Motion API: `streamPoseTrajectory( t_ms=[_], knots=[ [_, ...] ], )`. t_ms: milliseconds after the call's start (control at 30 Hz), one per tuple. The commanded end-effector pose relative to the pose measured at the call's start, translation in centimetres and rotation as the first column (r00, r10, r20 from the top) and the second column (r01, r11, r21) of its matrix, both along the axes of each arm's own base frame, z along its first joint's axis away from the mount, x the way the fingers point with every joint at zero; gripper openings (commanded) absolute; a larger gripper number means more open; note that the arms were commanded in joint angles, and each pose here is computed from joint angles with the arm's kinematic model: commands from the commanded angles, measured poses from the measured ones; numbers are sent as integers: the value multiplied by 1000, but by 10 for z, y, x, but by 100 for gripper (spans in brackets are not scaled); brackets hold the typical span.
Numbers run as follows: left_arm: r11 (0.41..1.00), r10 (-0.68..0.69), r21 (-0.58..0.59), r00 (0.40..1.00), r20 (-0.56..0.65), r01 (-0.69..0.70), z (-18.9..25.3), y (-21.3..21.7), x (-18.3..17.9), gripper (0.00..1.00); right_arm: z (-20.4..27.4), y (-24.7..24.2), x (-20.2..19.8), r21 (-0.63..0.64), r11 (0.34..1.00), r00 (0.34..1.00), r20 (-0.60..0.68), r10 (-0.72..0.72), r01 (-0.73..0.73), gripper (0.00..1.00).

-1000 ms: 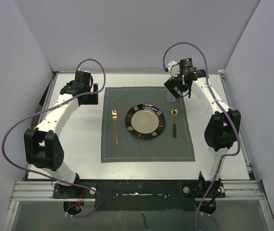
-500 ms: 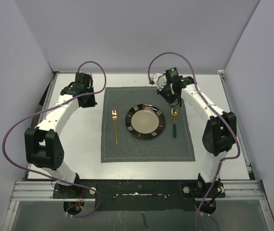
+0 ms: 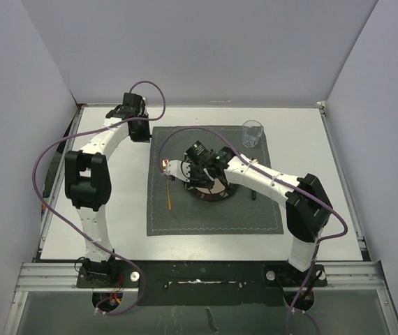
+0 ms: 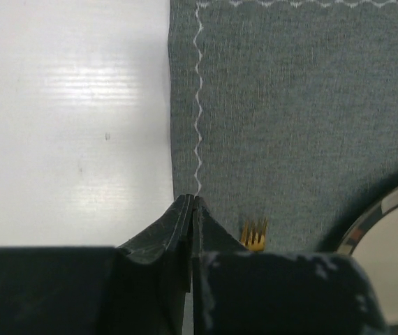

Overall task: Set the dinner table for one person
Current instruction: Place the fork on the napkin.

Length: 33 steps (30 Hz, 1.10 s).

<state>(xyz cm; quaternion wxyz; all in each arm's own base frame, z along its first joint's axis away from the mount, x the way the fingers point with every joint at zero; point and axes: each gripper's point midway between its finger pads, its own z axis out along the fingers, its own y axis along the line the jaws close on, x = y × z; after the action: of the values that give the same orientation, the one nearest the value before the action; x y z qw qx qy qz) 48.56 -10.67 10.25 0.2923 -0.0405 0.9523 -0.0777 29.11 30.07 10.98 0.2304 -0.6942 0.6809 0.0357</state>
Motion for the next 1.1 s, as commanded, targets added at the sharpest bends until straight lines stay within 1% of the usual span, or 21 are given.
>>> streamPoseTrajectory(
  t_ms=[0,167,267,400,633,833,1067],
  knots=[
    [999,-34,-12,999,16,34,-4,4,34,0,2,32,-4,56,995,995,56,78,-81,0],
    [1000,-16,6,1000,-18,16,-19,10,40,0,-27,65,-31,21,983,982,58,180,-182,0],
    [1000,-3,-1,1000,-28,3,-26,10,39,0,-39,82,-33,19,977,976,59,210,-211,0],
    [1000,-6,-6,1000,-28,6,-27,10,36,0,-48,96,-28,40,977,977,42,208,-210,0],
    [999,-7,-33,1000,4,7,-14,7,32,0,-61,100,-15,64,980,982,21,187,-188,0],
    [999,15,-44,999,48,-12,7,9,26,0,-60,119,-3,88,978,982,19,188,-188,0],
    [999,23,-50,997,76,-19,25,17,16,0,-68,127,-5,99,978,982,-17,187,-185,0]
  ],
)
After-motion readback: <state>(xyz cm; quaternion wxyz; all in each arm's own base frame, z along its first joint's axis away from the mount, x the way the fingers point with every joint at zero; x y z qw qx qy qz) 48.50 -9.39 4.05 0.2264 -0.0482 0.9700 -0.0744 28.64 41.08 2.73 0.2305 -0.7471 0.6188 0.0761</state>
